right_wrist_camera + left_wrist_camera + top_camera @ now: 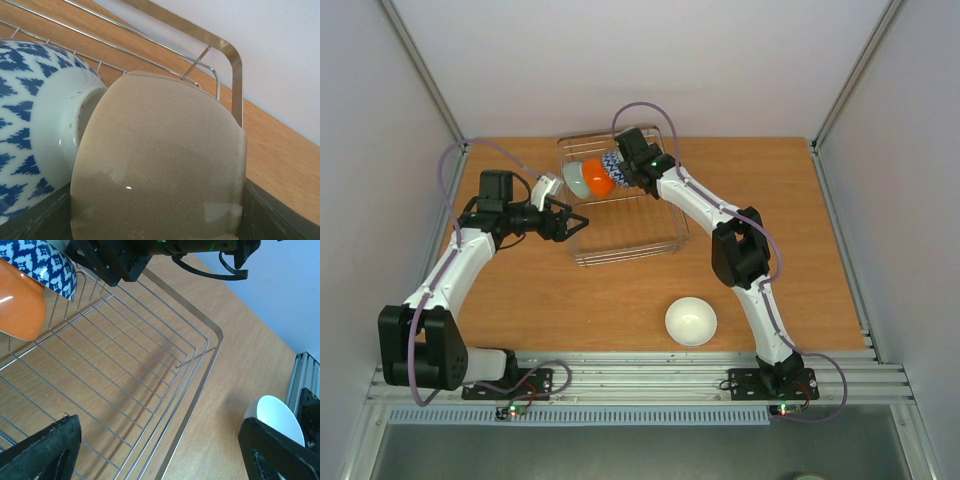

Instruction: Load the bowls into the dish rack

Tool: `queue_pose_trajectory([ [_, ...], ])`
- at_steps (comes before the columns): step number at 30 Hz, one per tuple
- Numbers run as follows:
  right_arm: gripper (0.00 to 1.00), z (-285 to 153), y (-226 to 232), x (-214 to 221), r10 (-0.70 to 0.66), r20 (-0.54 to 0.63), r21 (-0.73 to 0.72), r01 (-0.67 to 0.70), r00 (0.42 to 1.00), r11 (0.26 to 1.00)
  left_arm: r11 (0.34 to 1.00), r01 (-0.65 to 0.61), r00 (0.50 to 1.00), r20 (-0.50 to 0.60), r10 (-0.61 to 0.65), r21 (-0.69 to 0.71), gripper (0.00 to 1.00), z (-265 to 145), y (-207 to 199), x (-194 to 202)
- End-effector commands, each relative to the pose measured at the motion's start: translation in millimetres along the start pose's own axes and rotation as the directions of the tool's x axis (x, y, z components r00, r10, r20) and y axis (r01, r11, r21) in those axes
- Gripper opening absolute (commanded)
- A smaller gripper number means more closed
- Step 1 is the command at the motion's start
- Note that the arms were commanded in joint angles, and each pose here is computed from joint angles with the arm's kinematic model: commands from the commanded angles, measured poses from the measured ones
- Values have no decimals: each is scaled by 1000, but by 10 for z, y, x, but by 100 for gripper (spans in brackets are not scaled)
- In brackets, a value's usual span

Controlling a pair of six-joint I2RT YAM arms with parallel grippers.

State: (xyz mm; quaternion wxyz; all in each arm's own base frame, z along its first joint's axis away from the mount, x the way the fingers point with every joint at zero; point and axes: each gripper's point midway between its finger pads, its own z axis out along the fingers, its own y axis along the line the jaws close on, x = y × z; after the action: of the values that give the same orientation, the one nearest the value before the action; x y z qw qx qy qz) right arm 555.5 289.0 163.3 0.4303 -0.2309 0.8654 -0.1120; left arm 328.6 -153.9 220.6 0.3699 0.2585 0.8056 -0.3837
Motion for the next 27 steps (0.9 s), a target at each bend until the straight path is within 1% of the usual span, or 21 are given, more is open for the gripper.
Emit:
queue_pose_trajectory([
  [1, 37, 14, -65, -186, 22, 56, 19, -23, 998, 1000, 999, -43, 999, 23, 44, -2, 86, -14, -7, -53],
  [6, 53, 15, -40, -187, 23, 63, 6, -23, 998, 1000, 999, -44, 999, 22, 44, -1, 86, -14, -9, -49],
  [10, 62, -20, -5, -183, 33, 75, -24, -31, 997, 999, 999, -44, 999, 22, 44, 0, 86, -15, -12, -51],
  [15, 76, -54, 37, -169, 42, 81, -56, -38, 996, 998, 999, -47, 999, 22, 47, 3, 86, -12, -18, -47],
  [20, 82, -81, 70, -156, 50, 87, -81, -43, 995, 996, 999, -49, 999, 23, 49, 3, 86, -17, -22, -48],
  [27, 85, -155, 68, -195, 62, 104, -99, -52, 993, 994, 999, -54, 998, 25, 54, 1, 86, -24, -26, -53],
])
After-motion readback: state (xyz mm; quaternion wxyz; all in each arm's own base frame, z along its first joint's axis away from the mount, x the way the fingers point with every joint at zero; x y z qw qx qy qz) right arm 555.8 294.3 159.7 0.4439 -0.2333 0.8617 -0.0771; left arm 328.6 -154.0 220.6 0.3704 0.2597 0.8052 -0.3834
